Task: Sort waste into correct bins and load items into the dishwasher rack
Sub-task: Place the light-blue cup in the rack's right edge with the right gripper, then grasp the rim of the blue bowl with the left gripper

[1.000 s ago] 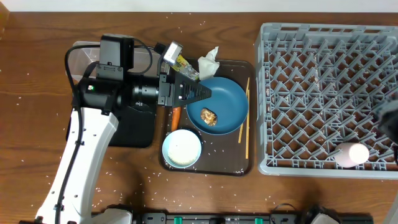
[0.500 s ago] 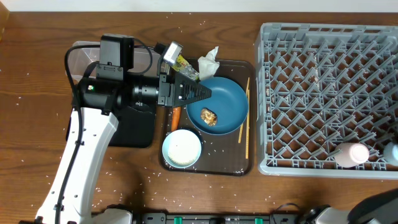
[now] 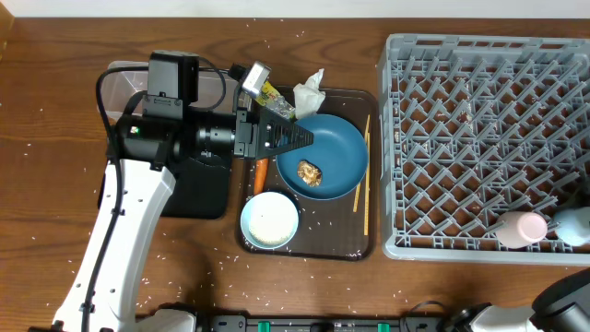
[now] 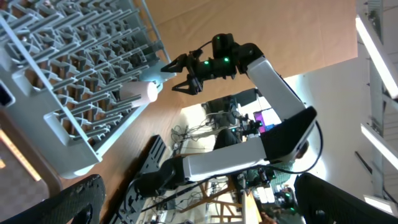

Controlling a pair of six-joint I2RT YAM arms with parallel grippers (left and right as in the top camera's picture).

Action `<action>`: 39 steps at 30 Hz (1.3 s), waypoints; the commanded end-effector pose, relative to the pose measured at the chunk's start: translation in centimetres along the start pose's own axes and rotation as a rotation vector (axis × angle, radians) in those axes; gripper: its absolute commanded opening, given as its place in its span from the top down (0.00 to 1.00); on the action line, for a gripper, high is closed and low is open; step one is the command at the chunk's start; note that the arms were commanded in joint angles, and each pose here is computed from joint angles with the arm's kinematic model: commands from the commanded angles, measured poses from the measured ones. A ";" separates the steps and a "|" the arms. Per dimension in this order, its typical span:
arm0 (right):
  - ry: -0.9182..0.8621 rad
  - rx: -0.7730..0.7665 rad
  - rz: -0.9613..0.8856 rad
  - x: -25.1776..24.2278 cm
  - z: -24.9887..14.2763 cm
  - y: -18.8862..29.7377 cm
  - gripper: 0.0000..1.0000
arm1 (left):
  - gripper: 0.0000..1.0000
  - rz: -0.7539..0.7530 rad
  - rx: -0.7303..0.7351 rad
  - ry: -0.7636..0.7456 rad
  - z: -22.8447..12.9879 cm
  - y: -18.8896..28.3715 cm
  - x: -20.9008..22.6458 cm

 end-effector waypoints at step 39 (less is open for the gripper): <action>0.840 -0.412 0.563 11.1 -13.5 14.2 0.16 | 0.49 1.265 -0.082 0.070 4.0 -6.5 23.5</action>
Point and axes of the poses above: each gripper's point midway between its finger pads, its own y axis back along the fingers, its own x axis along the line the jaws close on, z = x × y, the point moved 9 cm from there along y, back along the fingers, and after that the axes turned 10 degrees about y, right-handed, at the moved point
